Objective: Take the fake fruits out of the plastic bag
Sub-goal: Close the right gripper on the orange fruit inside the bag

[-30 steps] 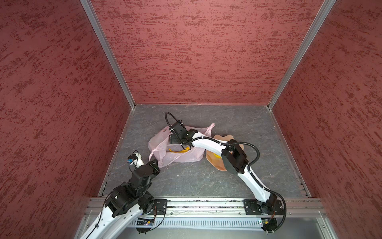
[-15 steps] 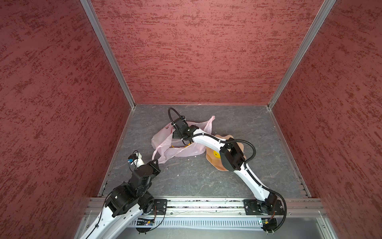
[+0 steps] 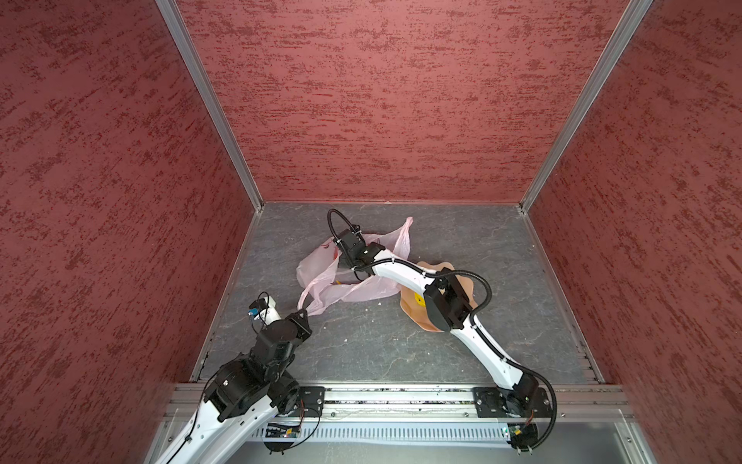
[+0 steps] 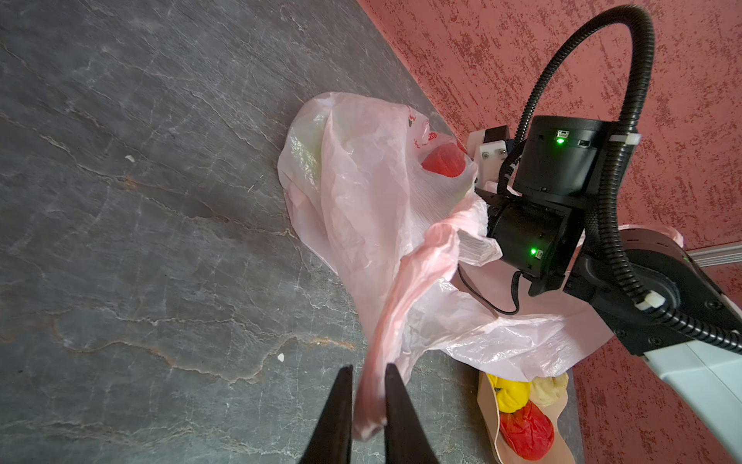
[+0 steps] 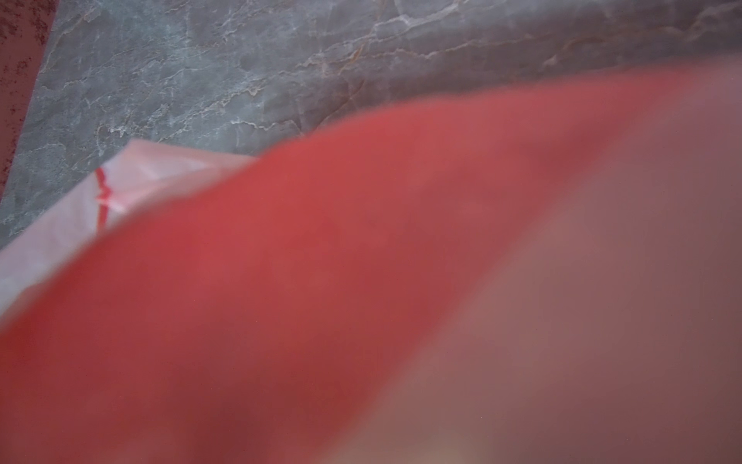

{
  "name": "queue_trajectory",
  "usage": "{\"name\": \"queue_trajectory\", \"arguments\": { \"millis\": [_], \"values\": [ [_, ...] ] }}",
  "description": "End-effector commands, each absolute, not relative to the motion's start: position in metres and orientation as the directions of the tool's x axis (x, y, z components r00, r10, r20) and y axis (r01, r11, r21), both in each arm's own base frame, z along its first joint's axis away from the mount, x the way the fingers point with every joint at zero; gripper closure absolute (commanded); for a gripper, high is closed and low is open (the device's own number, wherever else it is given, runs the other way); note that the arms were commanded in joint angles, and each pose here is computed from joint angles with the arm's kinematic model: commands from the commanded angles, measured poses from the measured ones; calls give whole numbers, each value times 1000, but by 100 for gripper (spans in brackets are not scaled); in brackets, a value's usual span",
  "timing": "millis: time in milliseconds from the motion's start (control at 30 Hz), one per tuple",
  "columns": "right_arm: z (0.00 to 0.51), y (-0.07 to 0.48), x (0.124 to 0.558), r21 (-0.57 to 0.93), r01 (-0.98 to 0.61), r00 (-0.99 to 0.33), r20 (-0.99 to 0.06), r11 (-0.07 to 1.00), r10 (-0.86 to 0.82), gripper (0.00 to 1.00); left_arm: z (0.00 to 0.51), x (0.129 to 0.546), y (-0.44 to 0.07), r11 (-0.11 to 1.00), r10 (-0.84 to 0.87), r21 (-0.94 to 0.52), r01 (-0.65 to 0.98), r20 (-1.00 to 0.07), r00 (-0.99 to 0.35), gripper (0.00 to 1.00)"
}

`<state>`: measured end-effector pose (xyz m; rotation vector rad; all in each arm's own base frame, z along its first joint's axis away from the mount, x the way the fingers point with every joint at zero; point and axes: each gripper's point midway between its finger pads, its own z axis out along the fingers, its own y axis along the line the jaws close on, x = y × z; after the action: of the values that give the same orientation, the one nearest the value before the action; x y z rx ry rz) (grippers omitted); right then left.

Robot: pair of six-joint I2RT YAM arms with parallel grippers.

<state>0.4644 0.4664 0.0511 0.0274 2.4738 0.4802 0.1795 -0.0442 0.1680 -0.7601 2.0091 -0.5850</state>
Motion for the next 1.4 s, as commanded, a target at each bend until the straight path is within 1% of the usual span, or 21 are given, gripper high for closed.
{"name": "queue_trajectory", "arguments": {
  "millis": [0,367,733,1033,1267,1367],
  "values": [
    [44,458,474,337,-44,-806,-568,941,166,29,168,178,-44,710,-695,-643,-287,-573,-433,83],
    [50,460,473,336,-69,-805,-575,939,147,50,168,179,-44,704,-701,-648,-290,-570,-429,83],
    [73,470,460,321,-136,-788,-609,937,95,65,176,179,-43,685,-719,-675,-274,-565,-404,88],
    [94,471,434,311,-188,-780,-624,932,51,69,180,182,-45,684,-719,-682,-259,-571,-395,93],
    [112,466,410,301,-231,-776,-631,925,12,70,189,185,-47,689,-713,-688,-227,-587,-384,100],
    [124,464,399,303,-253,-773,-634,919,-4,70,192,186,-49,691,-710,-691,-213,-591,-383,100]
  ]
}}
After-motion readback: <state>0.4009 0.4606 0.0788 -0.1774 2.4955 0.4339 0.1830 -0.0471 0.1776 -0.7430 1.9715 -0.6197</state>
